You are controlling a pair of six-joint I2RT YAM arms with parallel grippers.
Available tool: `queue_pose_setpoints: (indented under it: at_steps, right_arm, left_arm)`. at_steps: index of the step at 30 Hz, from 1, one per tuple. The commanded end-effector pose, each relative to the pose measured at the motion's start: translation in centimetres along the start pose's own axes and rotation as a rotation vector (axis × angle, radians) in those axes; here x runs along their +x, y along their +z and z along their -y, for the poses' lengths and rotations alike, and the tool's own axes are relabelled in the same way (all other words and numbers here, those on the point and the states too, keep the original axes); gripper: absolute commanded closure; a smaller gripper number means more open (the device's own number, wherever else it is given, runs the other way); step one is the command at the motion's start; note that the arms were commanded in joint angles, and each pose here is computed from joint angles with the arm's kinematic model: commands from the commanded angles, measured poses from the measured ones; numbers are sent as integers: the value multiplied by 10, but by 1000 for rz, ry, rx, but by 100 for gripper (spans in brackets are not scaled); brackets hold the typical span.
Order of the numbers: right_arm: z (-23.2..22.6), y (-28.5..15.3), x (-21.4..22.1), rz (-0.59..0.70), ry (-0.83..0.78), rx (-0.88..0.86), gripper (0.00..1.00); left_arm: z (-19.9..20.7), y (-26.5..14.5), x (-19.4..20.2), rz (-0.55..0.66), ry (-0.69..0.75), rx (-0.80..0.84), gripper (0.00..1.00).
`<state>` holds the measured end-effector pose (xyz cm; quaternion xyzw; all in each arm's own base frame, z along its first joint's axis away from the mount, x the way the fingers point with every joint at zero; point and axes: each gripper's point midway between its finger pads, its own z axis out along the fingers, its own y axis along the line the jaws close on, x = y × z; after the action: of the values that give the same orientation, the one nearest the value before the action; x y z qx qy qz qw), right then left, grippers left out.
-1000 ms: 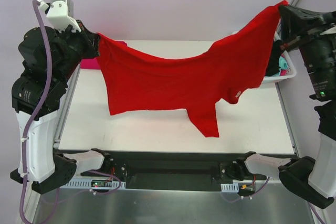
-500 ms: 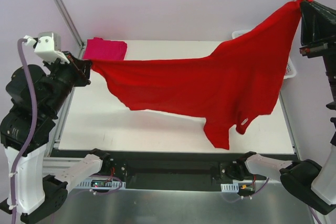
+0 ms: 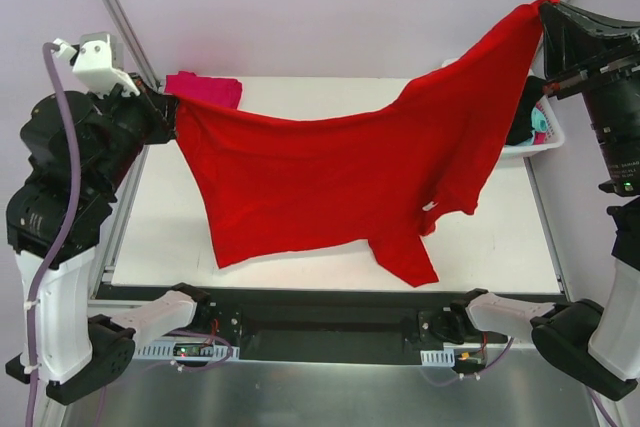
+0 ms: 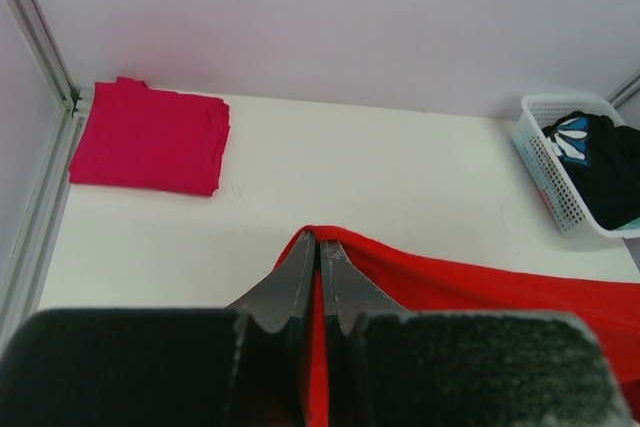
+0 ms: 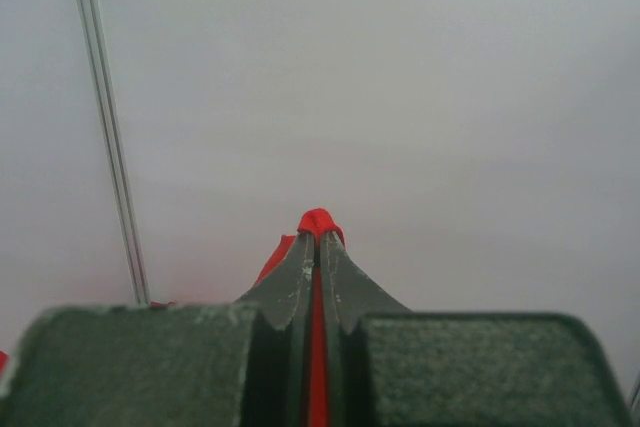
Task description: Fold and stack the t-shirts
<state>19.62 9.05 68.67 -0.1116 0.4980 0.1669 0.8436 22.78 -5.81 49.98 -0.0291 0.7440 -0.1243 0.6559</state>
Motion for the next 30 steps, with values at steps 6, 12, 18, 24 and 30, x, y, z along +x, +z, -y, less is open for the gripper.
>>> queue_pose_setpoints:
  at_steps: [6,12,18,24,30]
  right_arm:
    - [8,-2,-14,51,-17,35,99]
    - [7,-7,-13,48,-11,32,99]
    - [8,-25,-22,65,16,29,99]
    - [3,-45,-24,67,74,-2,99]
    - [-5,-79,-35,96,167,-51,99]
  left_arm:
    - [-6,7,-7,24,16,-39,100]
    - [-5,4,-10,35,10,-32,100]
    - [-2,-11,-12,62,-17,1,100]
    - [3,-27,-12,79,-54,51,100]
    - [6,-64,-20,160,-82,120,100]
